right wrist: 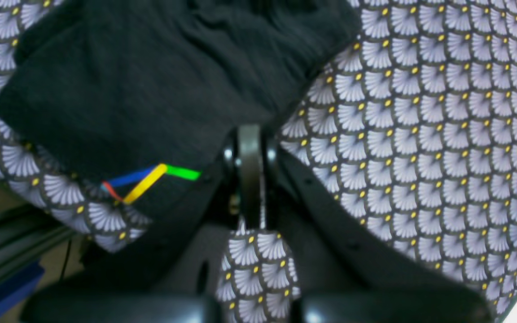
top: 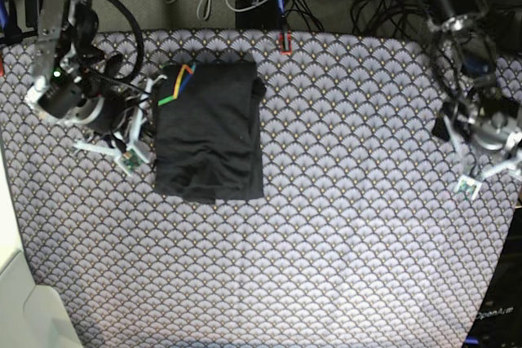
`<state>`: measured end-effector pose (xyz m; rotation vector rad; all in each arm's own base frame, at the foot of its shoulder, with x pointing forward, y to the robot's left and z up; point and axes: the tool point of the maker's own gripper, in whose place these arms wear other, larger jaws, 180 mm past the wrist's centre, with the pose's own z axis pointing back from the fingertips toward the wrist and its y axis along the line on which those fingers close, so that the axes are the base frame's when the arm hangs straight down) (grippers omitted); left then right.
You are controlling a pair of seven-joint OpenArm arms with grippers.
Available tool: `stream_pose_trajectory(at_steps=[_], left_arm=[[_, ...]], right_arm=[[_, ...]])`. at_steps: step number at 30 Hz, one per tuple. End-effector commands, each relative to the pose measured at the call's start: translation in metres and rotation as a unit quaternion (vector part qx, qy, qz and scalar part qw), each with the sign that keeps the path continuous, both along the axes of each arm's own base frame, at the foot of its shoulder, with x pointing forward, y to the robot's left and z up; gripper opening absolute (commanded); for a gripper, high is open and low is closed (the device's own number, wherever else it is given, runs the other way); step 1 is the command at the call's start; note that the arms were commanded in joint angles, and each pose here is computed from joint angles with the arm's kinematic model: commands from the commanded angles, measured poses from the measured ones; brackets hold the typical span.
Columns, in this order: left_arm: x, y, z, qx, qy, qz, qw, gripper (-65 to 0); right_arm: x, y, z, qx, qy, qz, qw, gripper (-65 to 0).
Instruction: Fold the T-shirt properly
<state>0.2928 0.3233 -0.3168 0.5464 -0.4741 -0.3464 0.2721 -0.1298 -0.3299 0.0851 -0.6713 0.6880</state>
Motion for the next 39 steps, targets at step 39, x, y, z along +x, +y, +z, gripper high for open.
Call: stream_pose_trajectory(at_steps=[39], left_arm=[[-0.103, 0.094, -0.067, -0.086, 0.058, 0.082, 0.991, 0.0]], right_arm=[[-0.073, -0.093, -0.022, -0.030, 0.030, -0.097, 0.9944, -65.0]])
